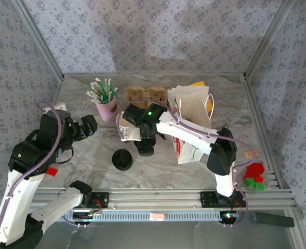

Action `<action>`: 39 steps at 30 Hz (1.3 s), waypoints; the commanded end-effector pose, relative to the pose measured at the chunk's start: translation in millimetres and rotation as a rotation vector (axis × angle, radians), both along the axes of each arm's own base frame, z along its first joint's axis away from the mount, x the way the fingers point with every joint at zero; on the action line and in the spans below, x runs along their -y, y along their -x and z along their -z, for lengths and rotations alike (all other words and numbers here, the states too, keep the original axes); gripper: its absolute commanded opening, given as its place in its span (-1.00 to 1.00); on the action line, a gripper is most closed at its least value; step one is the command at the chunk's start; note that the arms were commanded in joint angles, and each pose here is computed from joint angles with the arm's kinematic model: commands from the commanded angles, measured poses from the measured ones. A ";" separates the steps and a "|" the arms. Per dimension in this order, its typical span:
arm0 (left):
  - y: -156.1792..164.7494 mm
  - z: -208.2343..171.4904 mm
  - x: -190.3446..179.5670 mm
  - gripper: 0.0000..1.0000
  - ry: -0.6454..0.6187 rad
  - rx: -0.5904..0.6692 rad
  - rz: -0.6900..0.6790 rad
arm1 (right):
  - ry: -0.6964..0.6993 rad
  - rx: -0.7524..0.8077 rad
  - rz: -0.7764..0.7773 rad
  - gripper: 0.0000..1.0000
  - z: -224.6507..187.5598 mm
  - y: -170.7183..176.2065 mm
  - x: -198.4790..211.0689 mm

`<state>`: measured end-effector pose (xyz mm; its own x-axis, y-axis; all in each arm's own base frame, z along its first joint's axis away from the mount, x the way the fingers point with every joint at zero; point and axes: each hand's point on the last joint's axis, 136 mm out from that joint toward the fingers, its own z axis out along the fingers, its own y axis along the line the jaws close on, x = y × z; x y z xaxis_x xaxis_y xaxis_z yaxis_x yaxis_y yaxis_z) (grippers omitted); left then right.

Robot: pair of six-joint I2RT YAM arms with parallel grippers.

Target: Pack the takeout coffee

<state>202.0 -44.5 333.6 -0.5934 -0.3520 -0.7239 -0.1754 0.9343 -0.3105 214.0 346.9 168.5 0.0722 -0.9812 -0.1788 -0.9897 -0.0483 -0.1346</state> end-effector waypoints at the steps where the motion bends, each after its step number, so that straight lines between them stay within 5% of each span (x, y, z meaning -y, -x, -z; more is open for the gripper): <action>1: -3.4 -15.8 3.7 0.99 0.023 0.042 0.017 | 0.016 0.034 0.035 0.75 -25.9 -0.1 18.6; 39: -21.8 -23.0 32.6 0.99 0.073 0.025 0.097 | -0.079 0.310 0.149 0.80 -167.5 17.3 112.9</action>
